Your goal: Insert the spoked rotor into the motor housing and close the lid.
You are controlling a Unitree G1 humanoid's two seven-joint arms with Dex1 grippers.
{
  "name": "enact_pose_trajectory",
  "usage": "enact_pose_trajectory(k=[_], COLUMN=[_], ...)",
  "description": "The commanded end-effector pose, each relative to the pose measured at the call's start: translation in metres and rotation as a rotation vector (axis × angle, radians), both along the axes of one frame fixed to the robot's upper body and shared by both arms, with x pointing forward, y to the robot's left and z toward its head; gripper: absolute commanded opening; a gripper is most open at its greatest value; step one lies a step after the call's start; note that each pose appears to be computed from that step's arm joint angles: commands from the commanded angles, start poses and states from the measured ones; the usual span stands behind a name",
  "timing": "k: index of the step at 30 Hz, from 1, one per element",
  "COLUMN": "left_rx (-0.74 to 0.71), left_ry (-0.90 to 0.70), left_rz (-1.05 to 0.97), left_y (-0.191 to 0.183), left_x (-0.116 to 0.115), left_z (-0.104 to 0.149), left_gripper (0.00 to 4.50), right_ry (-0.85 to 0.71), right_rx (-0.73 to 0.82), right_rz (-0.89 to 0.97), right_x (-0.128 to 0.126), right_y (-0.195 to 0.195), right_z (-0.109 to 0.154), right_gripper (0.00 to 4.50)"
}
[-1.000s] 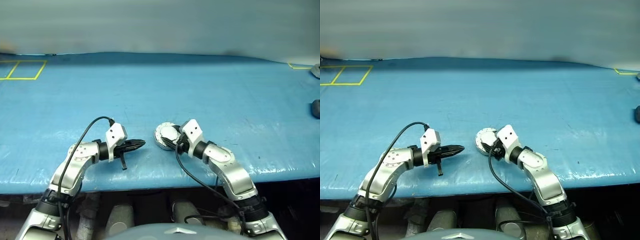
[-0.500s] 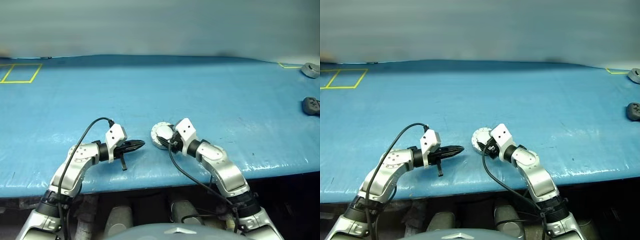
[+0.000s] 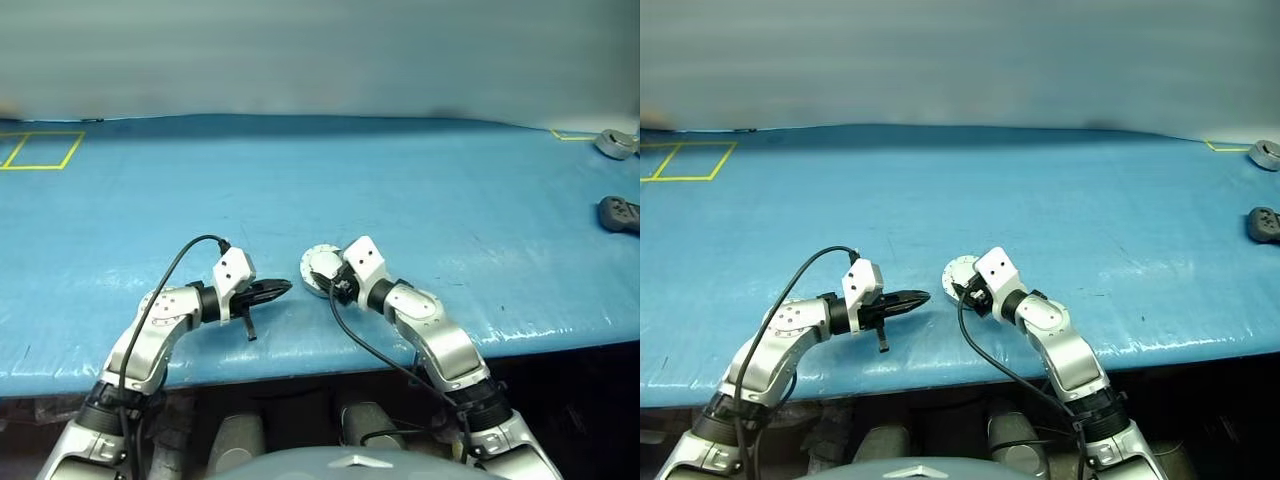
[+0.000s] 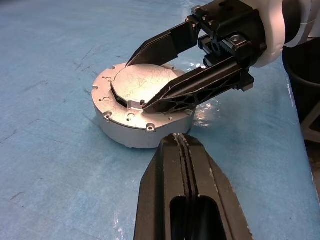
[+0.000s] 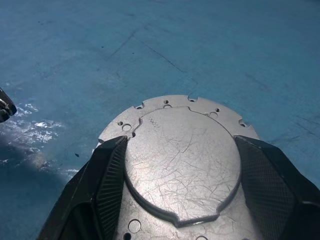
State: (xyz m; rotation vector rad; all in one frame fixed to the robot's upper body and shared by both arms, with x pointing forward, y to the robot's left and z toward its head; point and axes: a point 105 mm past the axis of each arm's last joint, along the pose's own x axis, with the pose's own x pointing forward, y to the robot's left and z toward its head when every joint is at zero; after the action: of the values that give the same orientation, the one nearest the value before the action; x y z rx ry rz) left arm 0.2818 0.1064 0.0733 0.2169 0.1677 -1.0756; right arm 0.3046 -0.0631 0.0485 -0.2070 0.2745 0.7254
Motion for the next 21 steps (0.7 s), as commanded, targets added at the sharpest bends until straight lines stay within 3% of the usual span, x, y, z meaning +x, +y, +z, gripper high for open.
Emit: enact_pose_trajectory(k=[1,5,21], left_rx=[-0.027,-0.061,-0.001], left_ry=[-0.099,-0.112,-0.035], left_rz=[0.086,0.128,0.006], left_y=[-0.004,-0.017,-0.038], left_x=[0.023,0.043,0.040], left_z=[0.017,0.017,-0.013], left_gripper=[0.00,0.00,0.00], right_ry=[0.165,0.135,0.145], right_rx=[-0.114,-0.101,-0.087], right_rz=[-0.056,-0.060,-0.077], right_x=[-0.013,-0.014,-0.030], right_y=[-0.024,-0.023,-0.024], right_z=[-0.045,-0.036,-0.038], right_gripper=[3.04,3.04,3.04])
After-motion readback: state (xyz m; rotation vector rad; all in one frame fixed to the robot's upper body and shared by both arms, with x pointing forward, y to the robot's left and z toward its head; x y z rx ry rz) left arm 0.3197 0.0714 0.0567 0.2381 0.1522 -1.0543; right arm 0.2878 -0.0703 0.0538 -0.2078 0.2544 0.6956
